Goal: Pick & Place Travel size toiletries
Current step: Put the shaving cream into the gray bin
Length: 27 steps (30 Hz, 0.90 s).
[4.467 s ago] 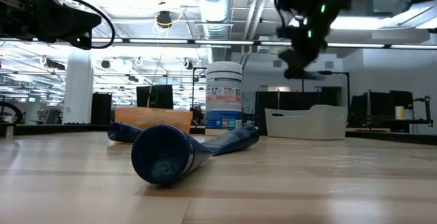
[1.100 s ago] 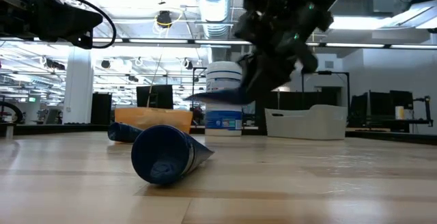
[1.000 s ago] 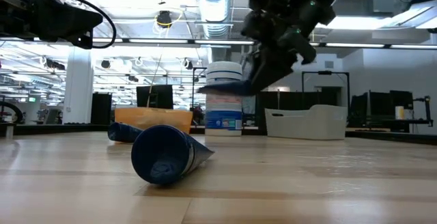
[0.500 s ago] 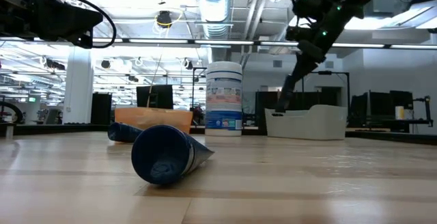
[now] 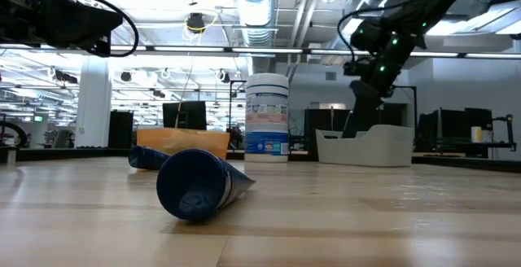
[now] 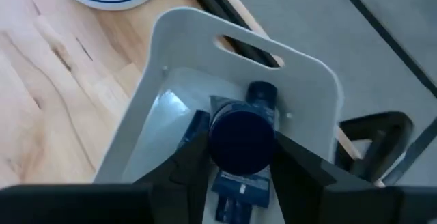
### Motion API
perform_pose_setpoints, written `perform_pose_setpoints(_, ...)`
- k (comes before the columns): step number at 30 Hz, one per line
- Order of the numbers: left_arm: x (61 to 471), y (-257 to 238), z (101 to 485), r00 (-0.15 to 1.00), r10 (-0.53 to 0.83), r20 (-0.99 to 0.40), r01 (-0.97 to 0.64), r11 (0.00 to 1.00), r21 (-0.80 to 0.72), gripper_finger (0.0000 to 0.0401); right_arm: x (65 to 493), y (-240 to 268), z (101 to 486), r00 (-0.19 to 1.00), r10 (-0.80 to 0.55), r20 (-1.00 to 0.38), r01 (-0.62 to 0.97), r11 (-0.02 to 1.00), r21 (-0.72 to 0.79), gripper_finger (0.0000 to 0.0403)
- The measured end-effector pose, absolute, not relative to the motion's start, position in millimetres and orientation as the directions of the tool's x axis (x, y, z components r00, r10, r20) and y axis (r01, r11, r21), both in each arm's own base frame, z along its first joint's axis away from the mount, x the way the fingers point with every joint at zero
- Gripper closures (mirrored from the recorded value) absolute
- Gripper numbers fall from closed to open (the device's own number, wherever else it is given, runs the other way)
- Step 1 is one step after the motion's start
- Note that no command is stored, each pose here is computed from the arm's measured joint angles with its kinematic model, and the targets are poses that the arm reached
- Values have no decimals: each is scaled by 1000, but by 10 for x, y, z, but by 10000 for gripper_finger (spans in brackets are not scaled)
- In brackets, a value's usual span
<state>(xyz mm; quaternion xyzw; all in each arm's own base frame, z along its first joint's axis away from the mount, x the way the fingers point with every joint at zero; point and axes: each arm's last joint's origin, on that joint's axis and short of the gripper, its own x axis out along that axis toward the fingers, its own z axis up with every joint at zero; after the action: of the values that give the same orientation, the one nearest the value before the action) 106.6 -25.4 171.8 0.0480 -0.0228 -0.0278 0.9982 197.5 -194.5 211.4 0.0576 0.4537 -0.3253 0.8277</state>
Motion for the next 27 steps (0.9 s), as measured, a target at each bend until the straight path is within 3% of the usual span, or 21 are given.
perform_pose_setpoints(6, 1066, -254, 1723, 997, -58, 48, 53, 994, 96, 400, 2062, -1970, 1913, 345, -441, -829, 568, 801, -190, 269)
perform_pose_setpoints(12, 1066, -254, 1724, 997, -58, 49, 53, 994, 96, 400, 2070, -1949, 1910, 342, -435, -833, 558, 807, -192, 228)
perform_pose_setpoints(19, 1066, -254, 1726, 997, -57, 50, 52, 994, 95, 400, 2029, -1793, 2193, 392, -455, -800, 532, 821, -206, 157)
perform_pose_setpoints(23, 1066, -254, 1727, 997, -57, 51, 52, 994, 95, 400, 2100, -1583, 2439, 526, -416, -742, 494, 860, -132, 130)
perform_pose_setpoints(27, 1066, -254, 1728, 997, -58, 53, 53, 994, 94, 400, 2307, -1220, 2565, 696, -245, -675, 284, 957, -54, 127)
